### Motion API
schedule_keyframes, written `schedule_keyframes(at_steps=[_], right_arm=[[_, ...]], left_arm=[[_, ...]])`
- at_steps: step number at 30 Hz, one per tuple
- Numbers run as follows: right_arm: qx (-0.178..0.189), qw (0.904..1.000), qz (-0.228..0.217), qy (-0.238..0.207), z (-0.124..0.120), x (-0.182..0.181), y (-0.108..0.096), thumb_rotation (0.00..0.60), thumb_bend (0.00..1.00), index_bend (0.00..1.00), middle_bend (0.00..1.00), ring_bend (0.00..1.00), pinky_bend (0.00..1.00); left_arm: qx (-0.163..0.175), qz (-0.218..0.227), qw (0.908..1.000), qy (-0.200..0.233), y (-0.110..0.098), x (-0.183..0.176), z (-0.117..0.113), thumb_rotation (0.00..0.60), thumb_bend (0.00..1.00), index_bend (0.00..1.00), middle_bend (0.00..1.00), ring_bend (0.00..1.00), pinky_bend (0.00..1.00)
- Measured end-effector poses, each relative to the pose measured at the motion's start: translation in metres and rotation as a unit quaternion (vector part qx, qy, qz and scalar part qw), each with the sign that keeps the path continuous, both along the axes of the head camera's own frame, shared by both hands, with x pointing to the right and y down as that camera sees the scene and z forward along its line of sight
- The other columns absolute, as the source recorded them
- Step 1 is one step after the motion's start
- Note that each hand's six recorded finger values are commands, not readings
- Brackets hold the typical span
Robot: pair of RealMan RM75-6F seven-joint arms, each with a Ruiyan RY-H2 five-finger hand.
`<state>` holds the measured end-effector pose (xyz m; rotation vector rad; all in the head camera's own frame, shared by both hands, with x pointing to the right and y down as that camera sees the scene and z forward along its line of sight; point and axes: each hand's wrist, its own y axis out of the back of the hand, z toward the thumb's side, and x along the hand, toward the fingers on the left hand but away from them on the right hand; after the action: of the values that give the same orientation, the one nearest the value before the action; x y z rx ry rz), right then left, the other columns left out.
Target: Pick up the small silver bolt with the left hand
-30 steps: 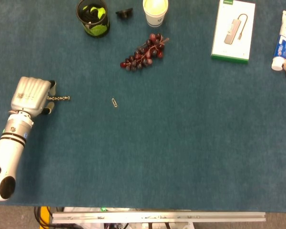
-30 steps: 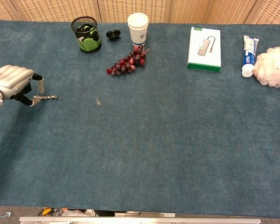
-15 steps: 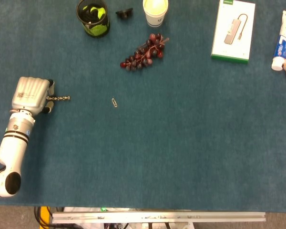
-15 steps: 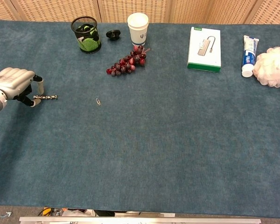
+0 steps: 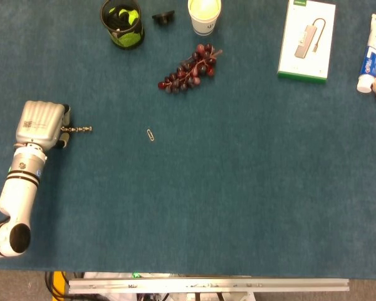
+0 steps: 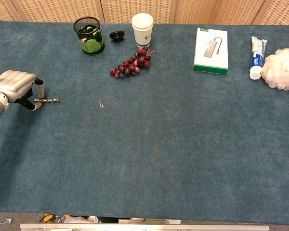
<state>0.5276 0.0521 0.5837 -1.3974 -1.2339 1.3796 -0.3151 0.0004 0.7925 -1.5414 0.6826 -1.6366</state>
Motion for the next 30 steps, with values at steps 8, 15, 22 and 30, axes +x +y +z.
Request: schedule_keyframes(at_steps=[8, 15, 22, 30], right_arm=[[0.0, 1.0, 0.002, 0.0, 0.0004, 0.0019, 0.0006, 0.6, 0.27, 0.44, 0.54, 0.53, 0.48], [0.0, 1.0, 0.003, 0.001, 0.0006, 0.0027, 0.0008, 0.6, 0.27, 0.44, 0.54, 0.53, 0.48], [0.0, 1.0, 0.005, 0.001, 0.0008, 0.0031, 0.0013, 0.6, 0.27, 0.44, 0.54, 0.53, 0.48], [0.002, 1.0, 0.005, 0.001, 0.0004, 0.0033, 0.0014, 0.6, 0.27, 0.44, 0.54, 0.54, 0.48]], left_arm=[[0.0, -0.005, 1.0, 0.0, -0.0006, 0.0004, 0.0015, 0.6, 0.29, 0.5, 1.0, 0.93, 0.78], [-0.003, -0.008, 1.0, -0.003, -0.0014, 0.0003, 0.0036, 0.6, 0.29, 0.51, 1.0, 0.93, 0.78], [-0.004, -0.013, 0.9999, -0.003, -0.0028, 0.0005, 0.0058, 0.6, 0.3, 0.54, 1.0, 0.93, 0.78], [-0.003, -0.017, 0.9998, -0.001, -0.0045, -0.0003, 0.0046, 0.6, 0.32, 0.58, 1.0, 0.94, 0.79]])
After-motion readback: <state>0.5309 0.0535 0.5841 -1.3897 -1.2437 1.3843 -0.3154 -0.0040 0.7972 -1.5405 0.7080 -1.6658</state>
